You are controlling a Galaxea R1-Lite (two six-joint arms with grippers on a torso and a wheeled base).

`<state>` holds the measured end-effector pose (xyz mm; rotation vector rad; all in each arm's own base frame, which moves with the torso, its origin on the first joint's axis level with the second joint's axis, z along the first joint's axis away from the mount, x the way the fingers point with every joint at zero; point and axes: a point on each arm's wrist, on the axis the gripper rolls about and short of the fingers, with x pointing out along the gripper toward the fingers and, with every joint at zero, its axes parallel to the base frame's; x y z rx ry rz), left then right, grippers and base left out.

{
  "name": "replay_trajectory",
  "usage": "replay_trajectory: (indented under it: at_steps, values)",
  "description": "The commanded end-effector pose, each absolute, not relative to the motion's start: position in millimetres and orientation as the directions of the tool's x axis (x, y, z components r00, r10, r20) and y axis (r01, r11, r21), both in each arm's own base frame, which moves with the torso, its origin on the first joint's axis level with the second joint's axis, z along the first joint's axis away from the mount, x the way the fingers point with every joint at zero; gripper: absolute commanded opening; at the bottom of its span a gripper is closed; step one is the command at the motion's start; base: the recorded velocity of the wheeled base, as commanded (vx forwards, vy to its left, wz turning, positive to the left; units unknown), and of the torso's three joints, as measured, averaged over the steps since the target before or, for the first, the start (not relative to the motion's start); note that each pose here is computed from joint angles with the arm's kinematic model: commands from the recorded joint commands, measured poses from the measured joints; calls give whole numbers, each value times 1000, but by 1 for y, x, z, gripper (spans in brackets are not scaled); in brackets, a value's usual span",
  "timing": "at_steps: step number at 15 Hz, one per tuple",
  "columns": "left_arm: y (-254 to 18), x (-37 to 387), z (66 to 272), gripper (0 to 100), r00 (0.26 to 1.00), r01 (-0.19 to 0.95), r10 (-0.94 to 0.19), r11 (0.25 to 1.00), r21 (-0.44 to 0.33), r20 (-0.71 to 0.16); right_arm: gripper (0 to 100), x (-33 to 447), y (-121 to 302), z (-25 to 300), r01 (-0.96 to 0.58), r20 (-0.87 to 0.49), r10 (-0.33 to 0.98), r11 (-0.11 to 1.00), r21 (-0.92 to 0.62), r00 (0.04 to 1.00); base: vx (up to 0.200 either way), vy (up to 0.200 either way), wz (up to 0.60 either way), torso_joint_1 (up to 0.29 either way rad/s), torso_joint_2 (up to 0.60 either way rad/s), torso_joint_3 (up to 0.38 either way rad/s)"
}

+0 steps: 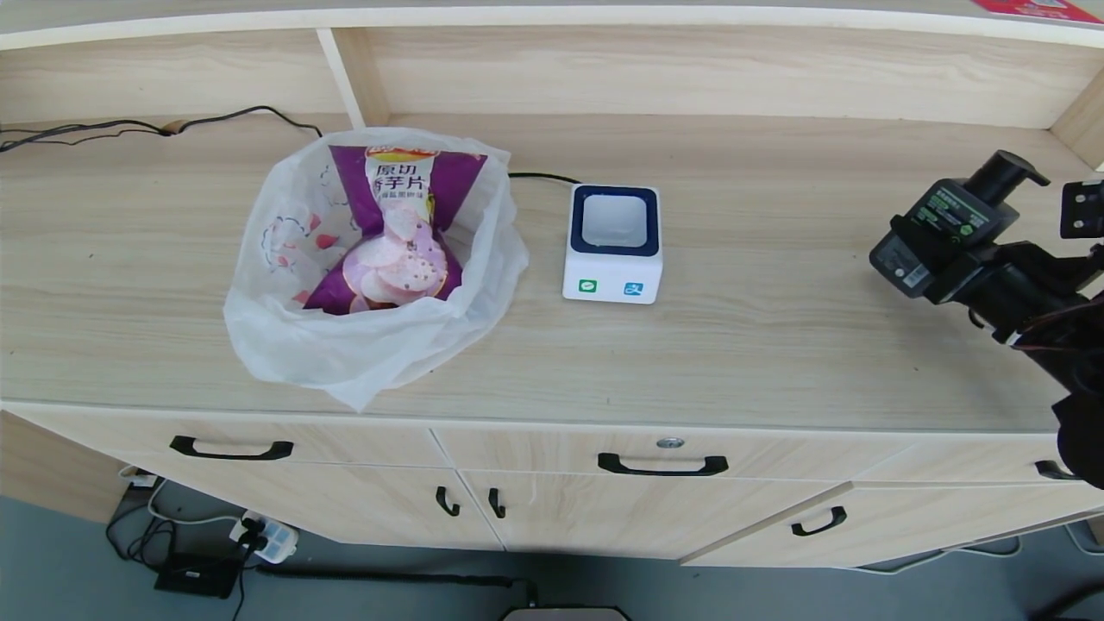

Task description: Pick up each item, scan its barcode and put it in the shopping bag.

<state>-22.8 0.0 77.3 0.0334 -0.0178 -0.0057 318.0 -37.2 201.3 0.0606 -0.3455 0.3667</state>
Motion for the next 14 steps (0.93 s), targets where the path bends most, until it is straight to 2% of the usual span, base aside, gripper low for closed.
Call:
replay_trajectory:
  at_steps: [1,2,4,6,11,14]
  values:
    - [0,-23,77,100,1000,6,-6,999,34,18,0,247,11,217,-506,357,471,862,6,807,0,0,0,0,0,0]
    - [0,-23,77,100,1000,6,-6,999,34,18,0,237,19,218,-532,358,494,847,7,792,0,0,0,0,0,0]
    - [0,-23,77,100,1000,4,-5,999,35,18,0,208,50,229,-646,399,595,763,-8,698,0,0,0,0,0,0]
    - [0,-23,77,100,1000,6,-6,999,34,17,0,197,65,238,-694,425,626,720,8,654,0,0,0,0,0,0]
    - [0,-23,77,100,1000,4,-5,999,35,17,0,183,92,266,-764,416,680,642,57,603,0,0,0,0,0,0]
    - [0,-23,77,100,1000,4,-5,999,35,17,0,155,138,299,-797,364,710,556,236,603,0,0,0,0,0,0]
